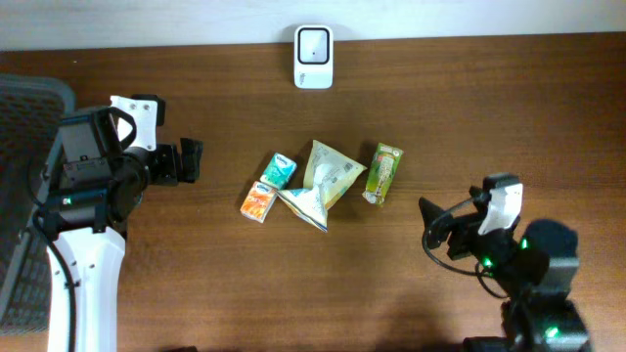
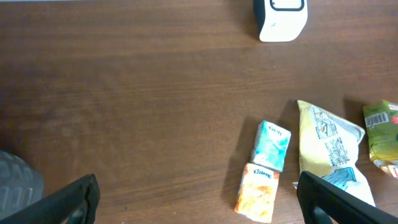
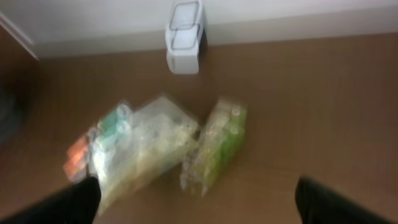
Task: Scan the item barcode
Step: 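Move the right gripper to the green tea pack and grasp it, then lift the green tea pack and hold it over the white scanner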
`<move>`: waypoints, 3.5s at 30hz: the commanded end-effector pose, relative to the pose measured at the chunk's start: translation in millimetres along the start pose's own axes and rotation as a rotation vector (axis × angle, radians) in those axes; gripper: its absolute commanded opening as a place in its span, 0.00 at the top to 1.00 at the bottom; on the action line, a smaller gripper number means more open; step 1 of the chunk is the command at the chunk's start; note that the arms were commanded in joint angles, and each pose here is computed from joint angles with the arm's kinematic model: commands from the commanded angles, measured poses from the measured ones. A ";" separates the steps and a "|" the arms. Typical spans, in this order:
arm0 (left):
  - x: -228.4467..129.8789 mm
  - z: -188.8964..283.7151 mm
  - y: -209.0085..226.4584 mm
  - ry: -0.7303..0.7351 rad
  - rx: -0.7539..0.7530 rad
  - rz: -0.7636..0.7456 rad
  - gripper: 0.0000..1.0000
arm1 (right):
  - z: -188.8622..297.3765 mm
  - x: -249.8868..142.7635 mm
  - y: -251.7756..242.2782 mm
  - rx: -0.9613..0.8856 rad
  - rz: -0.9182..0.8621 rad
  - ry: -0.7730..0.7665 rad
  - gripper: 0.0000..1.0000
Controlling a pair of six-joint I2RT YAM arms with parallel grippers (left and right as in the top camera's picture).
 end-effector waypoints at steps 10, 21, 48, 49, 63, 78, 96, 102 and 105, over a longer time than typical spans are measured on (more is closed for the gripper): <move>3.6 3.1 -1.3 -0.014 -0.013 -0.017 0.01 | -158.4 -43.2 -12.6 -0.126 -0.406 0.756 0.32; 3.6 3.1 -1.3 -0.014 -0.013 -0.017 0.01 | -191.9 -85.5 -47.9 -0.255 -0.323 0.848 0.49; 3.6 3.1 -1.4 -0.014 -0.013 -0.017 0.01 | -148.9 8.1 -15.1 0.547 -0.303 0.670 0.96; 3.6 3.1 -1.4 -0.013 -0.014 -0.017 0.01 | -139.5 17.9 -15.9 0.592 -0.349 0.632 0.96; 3.6 3.1 -1.4 -0.014 -0.013 -0.017 0.01 | -106.2 107.0 78.1 0.844 -0.269 0.419 0.96; 2.9 3.1 -1.5 -0.010 -0.014 -0.016 0.01 | -137.6 49.0 48.5 0.078 0.053 0.600 0.96; 2.4 3.1 -1.6 -0.007 -0.015 -0.015 0.01 | -399.0 118.3 47.6 -0.499 1.246 -0.192 0.96; 2.4 3.1 -1.6 -0.007 -0.015 -0.015 0.01 | -398.2 137.0 17.4 -0.463 1.282 -0.262 0.96; 2.4 3.1 -1.6 -0.007 -0.015 -0.015 0.01 | -412.4 120.7 14.9 -0.487 1.477 -0.252 0.96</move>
Point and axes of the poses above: each gripper's point midway between its finger pads, its own z axis back along the fingers, its own y axis along the line the jaws close on, x = y × z, the point moved 5 cm from there along z, back along the fingers, and after that the axes turned 1 degree about -z, right-handed, at the moved point
